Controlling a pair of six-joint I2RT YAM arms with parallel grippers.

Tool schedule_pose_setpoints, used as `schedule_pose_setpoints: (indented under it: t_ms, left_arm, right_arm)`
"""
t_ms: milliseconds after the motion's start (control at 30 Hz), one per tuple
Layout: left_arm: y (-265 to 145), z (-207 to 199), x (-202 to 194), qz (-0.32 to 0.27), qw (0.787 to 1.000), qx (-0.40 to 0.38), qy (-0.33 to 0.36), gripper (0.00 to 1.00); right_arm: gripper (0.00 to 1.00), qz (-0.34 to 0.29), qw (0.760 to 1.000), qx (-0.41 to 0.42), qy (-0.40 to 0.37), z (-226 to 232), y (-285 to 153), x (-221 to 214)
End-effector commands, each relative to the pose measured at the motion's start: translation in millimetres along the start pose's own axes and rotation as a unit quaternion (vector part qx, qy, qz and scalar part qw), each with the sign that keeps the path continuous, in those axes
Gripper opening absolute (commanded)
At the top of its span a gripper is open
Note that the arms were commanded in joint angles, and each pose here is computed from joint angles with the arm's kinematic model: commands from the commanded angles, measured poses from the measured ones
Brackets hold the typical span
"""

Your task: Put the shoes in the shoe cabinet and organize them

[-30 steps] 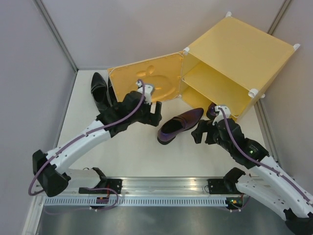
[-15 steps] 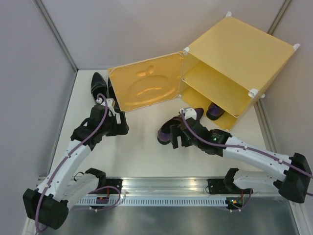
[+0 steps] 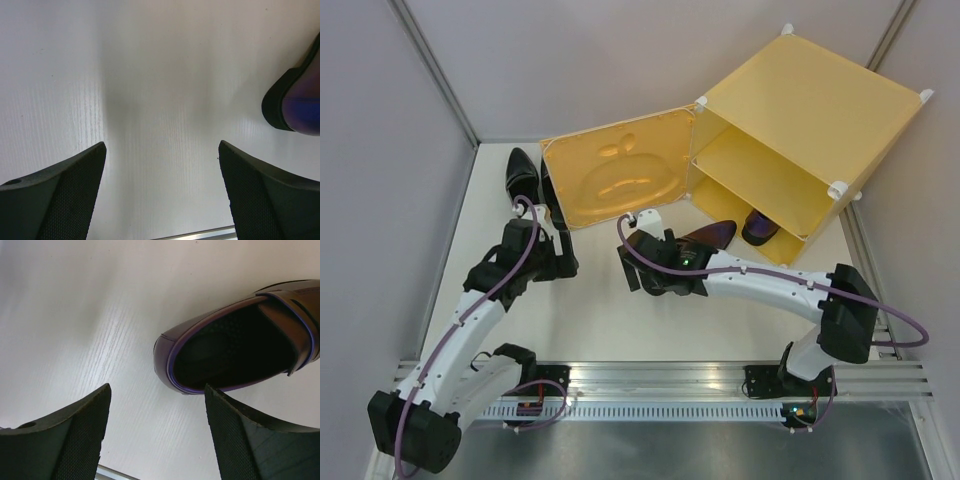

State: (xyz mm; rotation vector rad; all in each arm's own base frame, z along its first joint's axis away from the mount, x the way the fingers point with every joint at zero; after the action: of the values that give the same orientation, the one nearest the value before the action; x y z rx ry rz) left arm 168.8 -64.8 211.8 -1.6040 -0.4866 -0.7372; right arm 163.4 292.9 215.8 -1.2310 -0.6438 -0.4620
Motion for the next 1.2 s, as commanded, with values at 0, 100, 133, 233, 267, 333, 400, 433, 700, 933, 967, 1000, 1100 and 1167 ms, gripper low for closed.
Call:
schedule_pose_setpoints:
  t_ms: [0,100,133,233,267,333,400,433,700,933,967,1000,1100,1167]
  left_arm:
    - [-1,3,3,-0.02,1.0,0.02,-0.011,0.95]
    - [-4,4,3,-0.027,0.999,0.023,-0.013,0.95]
    - [-4,4,3,-0.029,0.999,0.024,-0.013,0.95]
    - [-4,4,3,-0.03,0.999,0.027,-0.014,0.95]
    - [-4,4,3,-0.028,0.999,0.027,-0.014,0.95]
    - [-4,4,3,-0.027,0.999,0.027,-0.014,0.95]
    - [-3,4,3,-0.026,0.999,0.026,-0.014,0.95]
    - [-3,4,3,-0.026,0.999,0.026,-0.014,0.95]
    - [-2,4,3,-0.024,0.999,0.027,-0.014,0.95]
    - [-2,4,2,-0.022,0.999,0.028,-0.014,0.95]
    - [-1,5,3,-0.022,0.999,0.029,-0.015,0.95]
    - [-1,5,2,-0.02,0.999,0.029,-0.014,0.95]
    - [0,4,3,-0.019,0.999,0.029,-0.015,0.95]
    - [0,4,2,-0.017,0.999,0.028,-0.014,0.95]
  right_arm:
    - [0.79,0.007,1.0,-0.018,-0.005,5,11,6]
    - [0.72,0.009,1.0,-0.023,0.003,5,24,7]
    - [0.71,0.007,1.0,-0.021,0.007,6,28,8]
    - [0.65,0.013,1.0,-0.02,0.013,4,44,9]
    - [0.63,0.023,1.0,-0.015,0.011,5,50,6]
    - [0.61,0.026,0.999,-0.011,0.015,5,58,7]
    - [0.58,0.033,0.999,-0.007,0.013,5,66,4]
    - [0.57,0.033,0.999,-0.001,0.015,6,69,4]
    - [0.36,0.05,0.999,0.01,-0.006,-7,79,1]
    - [0.01,0.061,0.997,0.032,-0.04,-18,74,10]
    - [0.01,0.059,0.997,0.038,-0.042,-19,70,14]
    - [0.01,0.058,0.997,0.038,-0.043,-23,70,17]
    - [0.01,0.055,0.996,0.045,-0.047,-34,67,28]
    - [0.0,0.05,0.996,0.046,-0.058,-42,63,36]
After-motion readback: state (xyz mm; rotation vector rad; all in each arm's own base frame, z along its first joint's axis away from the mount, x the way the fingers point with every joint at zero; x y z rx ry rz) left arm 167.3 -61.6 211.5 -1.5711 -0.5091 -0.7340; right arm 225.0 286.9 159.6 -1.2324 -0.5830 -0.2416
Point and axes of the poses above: each gripper's point midway between its finger pads, its own y axis out along the fingers, its own z axis along the line the jaws close on, x = y × z, the point moved 10 cm from there along -y, back along the fingers, and after that the axes turned 13 degrees about y, right-handed, at the moved point
